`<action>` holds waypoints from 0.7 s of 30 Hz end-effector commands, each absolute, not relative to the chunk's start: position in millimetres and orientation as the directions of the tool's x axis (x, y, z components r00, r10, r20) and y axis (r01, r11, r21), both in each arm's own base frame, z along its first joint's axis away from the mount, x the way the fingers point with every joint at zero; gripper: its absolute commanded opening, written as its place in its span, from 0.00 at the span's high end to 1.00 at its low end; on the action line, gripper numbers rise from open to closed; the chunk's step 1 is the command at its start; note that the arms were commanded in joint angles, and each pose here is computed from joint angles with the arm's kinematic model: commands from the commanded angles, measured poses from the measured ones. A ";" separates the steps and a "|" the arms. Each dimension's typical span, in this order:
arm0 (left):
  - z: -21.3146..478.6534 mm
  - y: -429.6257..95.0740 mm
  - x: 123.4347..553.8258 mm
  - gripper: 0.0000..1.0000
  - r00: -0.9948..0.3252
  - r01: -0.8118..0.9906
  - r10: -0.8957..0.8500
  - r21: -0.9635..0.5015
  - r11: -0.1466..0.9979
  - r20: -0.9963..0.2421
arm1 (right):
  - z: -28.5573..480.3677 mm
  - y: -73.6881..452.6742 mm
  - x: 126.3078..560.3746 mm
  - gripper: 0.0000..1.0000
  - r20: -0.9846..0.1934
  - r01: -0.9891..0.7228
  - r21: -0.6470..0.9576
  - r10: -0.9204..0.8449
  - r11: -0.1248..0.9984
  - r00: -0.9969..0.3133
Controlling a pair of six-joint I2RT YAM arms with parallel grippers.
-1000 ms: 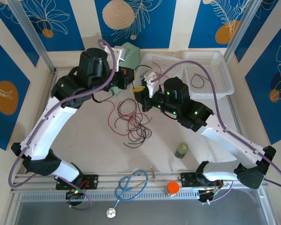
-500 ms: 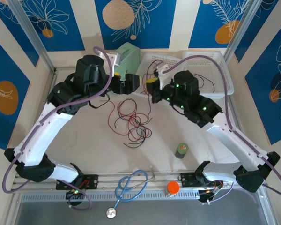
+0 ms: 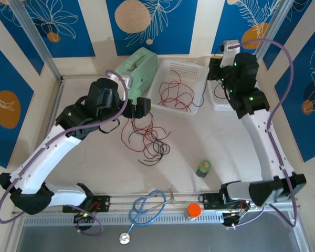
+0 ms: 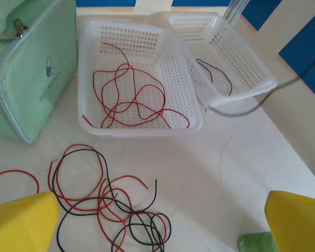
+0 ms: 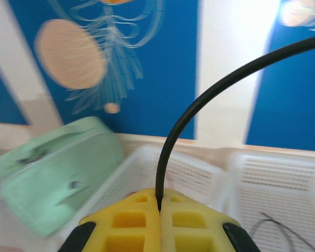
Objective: Untangle the cables
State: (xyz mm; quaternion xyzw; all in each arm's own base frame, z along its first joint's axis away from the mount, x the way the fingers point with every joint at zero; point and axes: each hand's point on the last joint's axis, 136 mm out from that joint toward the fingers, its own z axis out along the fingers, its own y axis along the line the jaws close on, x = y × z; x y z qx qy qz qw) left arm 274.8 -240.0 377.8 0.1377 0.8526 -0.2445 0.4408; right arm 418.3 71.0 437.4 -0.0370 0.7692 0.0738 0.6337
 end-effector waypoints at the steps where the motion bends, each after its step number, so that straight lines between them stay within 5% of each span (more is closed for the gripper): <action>1: 387.5 -238.6 265.6 0.00 -0.543 0.476 -0.021 -0.329 0.816 -0.839 | 445.8 21.7 447.9 1.00 -0.990 0.018 0.061 0.063 0.998 -0.126; 12: 347.8 -227.3 252.9 0.02 -0.609 0.436 -0.010 -0.346 0.831 -0.793 | 397.9 -83.1 519.7 1.00 -0.992 0.315 0.061 0.093 0.947 -0.090; 21: 303.0 -220.7 248.4 0.05 -0.690 0.358 -0.020 -0.365 0.859 -0.723 | 257.9 -93.2 577.7 1.00 -0.861 0.301 0.028 0.176 0.953 -0.477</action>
